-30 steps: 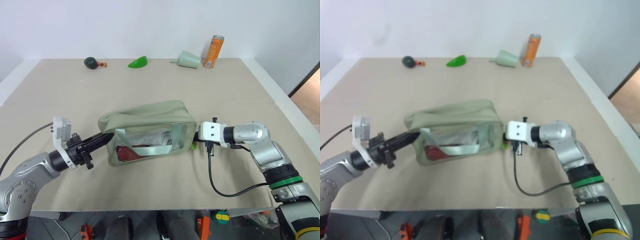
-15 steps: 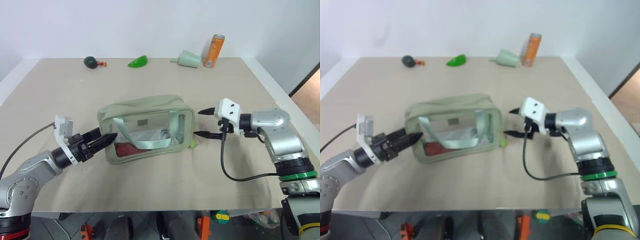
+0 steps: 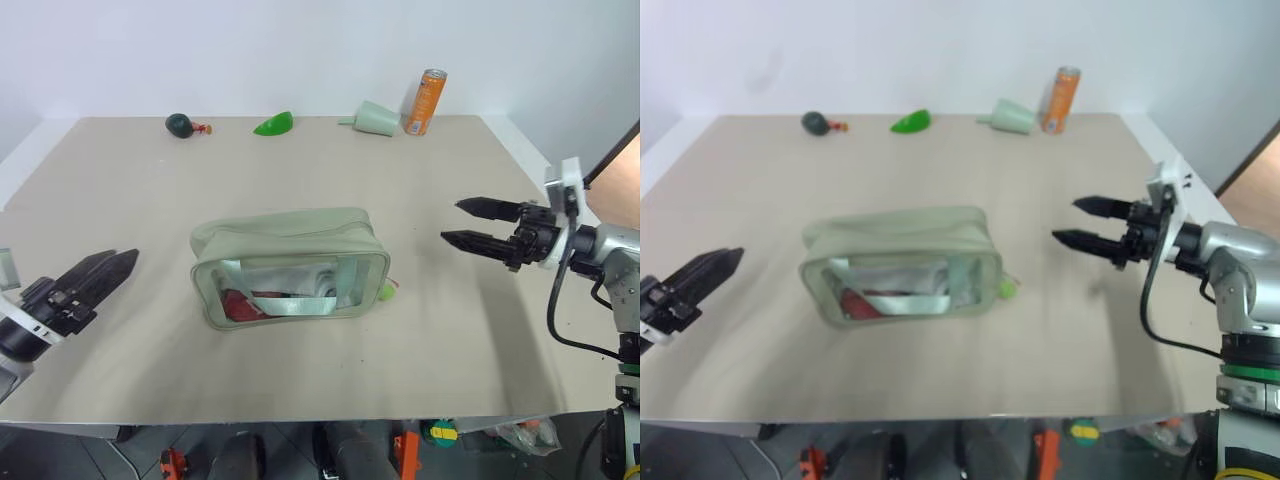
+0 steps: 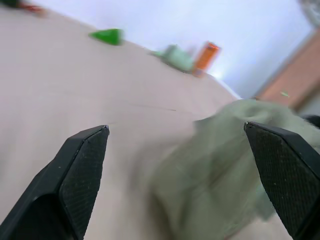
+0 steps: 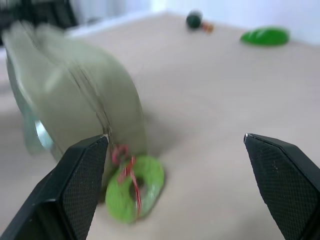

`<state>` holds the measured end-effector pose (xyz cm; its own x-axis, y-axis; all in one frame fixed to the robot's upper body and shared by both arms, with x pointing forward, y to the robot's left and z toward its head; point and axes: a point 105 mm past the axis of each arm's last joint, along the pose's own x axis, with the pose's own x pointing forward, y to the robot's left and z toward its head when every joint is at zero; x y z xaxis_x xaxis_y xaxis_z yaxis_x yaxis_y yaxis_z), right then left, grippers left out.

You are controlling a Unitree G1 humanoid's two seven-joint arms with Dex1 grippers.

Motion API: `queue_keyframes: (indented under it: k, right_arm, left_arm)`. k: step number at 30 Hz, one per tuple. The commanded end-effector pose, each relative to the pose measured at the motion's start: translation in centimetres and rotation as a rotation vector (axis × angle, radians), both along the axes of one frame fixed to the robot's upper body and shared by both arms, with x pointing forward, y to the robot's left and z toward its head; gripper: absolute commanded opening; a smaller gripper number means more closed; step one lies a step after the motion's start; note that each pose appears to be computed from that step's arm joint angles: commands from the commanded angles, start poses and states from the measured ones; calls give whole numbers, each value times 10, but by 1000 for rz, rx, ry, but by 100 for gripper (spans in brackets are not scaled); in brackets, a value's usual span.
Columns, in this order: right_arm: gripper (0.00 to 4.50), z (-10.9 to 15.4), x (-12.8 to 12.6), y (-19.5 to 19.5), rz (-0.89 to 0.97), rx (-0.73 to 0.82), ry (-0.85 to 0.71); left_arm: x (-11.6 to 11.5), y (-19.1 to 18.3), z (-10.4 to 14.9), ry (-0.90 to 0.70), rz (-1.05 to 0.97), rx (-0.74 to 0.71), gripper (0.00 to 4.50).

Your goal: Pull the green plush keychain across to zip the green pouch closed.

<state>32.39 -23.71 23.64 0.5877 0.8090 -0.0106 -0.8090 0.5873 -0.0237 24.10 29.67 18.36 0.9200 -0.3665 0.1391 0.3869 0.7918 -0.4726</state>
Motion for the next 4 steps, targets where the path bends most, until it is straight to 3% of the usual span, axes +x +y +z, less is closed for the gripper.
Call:
queue_keyframes:
  k: [1,4]
  right_arm:
    - [450,-3,0,-11,-74,130,8]
    - [450,-14,-1,-3,-80,123,27]
  left_arm:
    - [-6,25,-4,0,130,-25,448]
    - [-4,23,-13,50,118,-21,448]
